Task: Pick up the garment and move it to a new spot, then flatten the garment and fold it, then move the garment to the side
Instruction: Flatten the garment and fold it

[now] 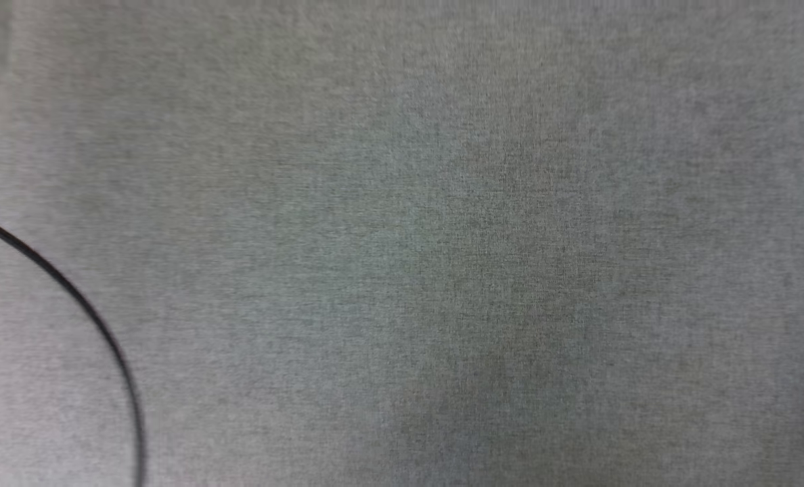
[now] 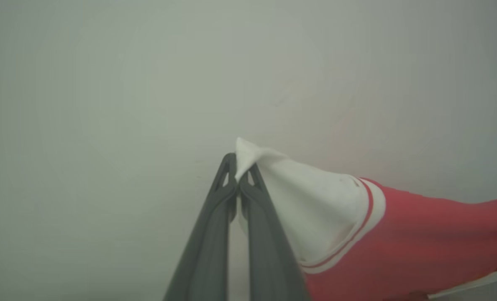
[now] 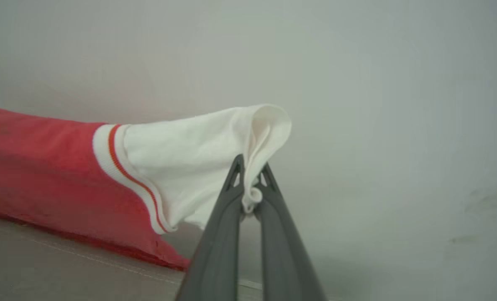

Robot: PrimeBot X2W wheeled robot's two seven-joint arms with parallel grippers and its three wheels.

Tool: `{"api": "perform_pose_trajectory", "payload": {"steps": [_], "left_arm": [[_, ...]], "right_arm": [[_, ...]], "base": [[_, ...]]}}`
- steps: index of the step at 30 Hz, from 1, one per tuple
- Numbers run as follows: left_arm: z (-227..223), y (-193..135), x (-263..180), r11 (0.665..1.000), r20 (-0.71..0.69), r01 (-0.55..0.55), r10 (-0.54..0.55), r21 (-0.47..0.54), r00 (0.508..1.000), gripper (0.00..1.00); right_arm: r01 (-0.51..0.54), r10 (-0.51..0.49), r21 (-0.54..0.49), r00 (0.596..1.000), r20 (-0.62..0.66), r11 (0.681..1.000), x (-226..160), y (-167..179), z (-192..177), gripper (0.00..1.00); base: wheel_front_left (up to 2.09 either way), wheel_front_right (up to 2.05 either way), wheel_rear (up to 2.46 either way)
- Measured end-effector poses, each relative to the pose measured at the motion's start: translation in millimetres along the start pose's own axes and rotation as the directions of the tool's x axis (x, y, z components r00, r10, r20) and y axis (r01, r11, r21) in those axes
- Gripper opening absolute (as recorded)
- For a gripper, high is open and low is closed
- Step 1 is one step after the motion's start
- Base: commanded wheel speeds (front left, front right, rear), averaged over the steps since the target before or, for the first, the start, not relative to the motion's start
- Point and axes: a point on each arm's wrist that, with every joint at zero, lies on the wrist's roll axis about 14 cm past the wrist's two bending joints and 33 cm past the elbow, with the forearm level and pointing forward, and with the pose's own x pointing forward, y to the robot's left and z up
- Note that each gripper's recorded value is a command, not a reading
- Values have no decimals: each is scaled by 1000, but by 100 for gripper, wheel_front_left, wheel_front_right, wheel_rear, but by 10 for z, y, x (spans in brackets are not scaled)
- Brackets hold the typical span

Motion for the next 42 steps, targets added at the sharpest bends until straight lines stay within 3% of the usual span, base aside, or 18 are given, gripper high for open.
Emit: {"api": "perform_pose_trajectory", "payload": {"steps": [5, 12, 21, 28, 32, 42], "left_arm": [[-573, -248, -587, 999, -162, 34, -40, -40, 986, 0], [-945, -383, -1644, 995, -347, 21, -54, -98, 936, 0], [-1017, -303, -2969, 993, -553, -17, -53, -121, 832, 0], [-955, -298, -3550, 993, -617, -47, -30, -107, 787, 0], [-939, -356, -3811, 994, -643, -43, -32, -101, 765, 0], [-901, -703, -4361, 986, -681, -46, -79, -163, 728, 0]], "right_arm": [[-53, 59, 54, 991, -118, 997, -407, 216, -438, 0], [-146, 177, 131, 947, -269, 981, -1270, 555, -829, 0], [-190, 226, 130, 896, -383, 973, -2277, 418, -820, 0], [-222, 216, 40, 866, -451, 974, -2840, 245, -835, 0], [-246, 231, 36, 838, -494, 969, -3154, 271, -918, 0], [-248, 247, 70, 815, -525, 966, -3690, 294, -966, 0]], "base": [[0, 0, 0], [0, 0, 0], [0, 0, 0], [0, 0, 0], [0, 0, 0], [0, 0, 0]]}}
